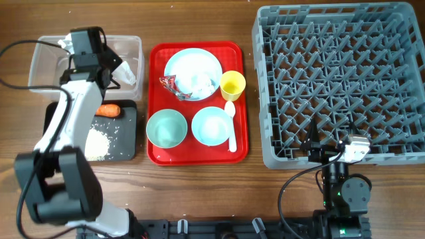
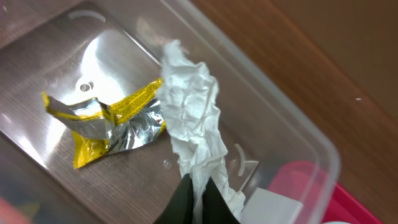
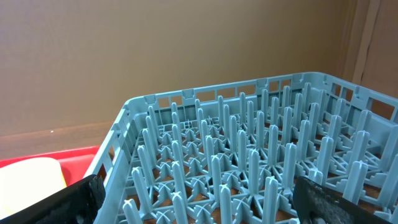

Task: Sort waste into correct bins and load items into the dishwasher rack
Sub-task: 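Carry the white tissue left and drop it into the clear bin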

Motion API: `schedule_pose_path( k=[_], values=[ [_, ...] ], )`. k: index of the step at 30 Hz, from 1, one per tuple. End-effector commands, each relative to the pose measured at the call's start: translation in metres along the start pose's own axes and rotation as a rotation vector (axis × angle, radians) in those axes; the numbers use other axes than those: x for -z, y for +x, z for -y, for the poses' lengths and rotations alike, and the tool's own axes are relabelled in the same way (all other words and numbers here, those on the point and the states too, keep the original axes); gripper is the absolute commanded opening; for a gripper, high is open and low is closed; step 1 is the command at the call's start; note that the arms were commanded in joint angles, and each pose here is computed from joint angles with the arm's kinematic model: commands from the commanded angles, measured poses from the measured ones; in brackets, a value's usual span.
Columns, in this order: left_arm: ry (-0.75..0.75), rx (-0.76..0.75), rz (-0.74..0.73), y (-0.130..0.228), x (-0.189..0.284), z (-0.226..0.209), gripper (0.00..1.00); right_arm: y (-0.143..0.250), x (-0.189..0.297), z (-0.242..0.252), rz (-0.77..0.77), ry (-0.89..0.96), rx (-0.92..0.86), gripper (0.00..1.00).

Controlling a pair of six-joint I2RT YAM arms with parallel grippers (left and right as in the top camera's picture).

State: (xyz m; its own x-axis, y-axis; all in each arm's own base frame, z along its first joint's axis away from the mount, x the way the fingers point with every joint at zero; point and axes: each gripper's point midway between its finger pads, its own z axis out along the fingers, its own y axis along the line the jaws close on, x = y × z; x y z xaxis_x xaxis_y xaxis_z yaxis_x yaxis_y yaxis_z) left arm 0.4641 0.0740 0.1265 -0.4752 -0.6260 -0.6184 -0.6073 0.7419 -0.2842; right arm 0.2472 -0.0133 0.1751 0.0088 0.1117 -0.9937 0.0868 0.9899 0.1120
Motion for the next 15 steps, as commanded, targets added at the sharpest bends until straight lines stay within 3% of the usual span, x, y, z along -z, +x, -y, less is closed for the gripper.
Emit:
schedule_pose_path(
  k=[1, 4, 9, 13, 15],
  values=[
    [-0.004, -0.005, -0.014, 0.005, -0.018, 0.001, 0.09, 0.000, 0.000, 0.003, 0.003, 0.014, -0.008, 1.00],
    [0.013, -0.003, -0.011, 0.006, -0.027, 0.005, 0.19, 0.000, 0.000, 0.003, 0.003, 0.014, -0.008, 1.00],
    [0.142, -0.006, -0.006, 0.000, -0.024, 0.031, 0.66, -0.001, 0.000, 0.003, 0.003, 0.014, -0.007, 1.00],
    [0.212, -0.093, -0.002, -0.003, -0.017, 0.044, 0.93, 0.000, 0.000, 0.003, 0.003, 0.014, -0.007, 1.00],
    [0.227, -0.105, 0.016, -0.009, -0.009, 0.047, 0.99, -0.001, 0.000, 0.003, 0.003, 0.014, -0.007, 1.00]
  ],
)
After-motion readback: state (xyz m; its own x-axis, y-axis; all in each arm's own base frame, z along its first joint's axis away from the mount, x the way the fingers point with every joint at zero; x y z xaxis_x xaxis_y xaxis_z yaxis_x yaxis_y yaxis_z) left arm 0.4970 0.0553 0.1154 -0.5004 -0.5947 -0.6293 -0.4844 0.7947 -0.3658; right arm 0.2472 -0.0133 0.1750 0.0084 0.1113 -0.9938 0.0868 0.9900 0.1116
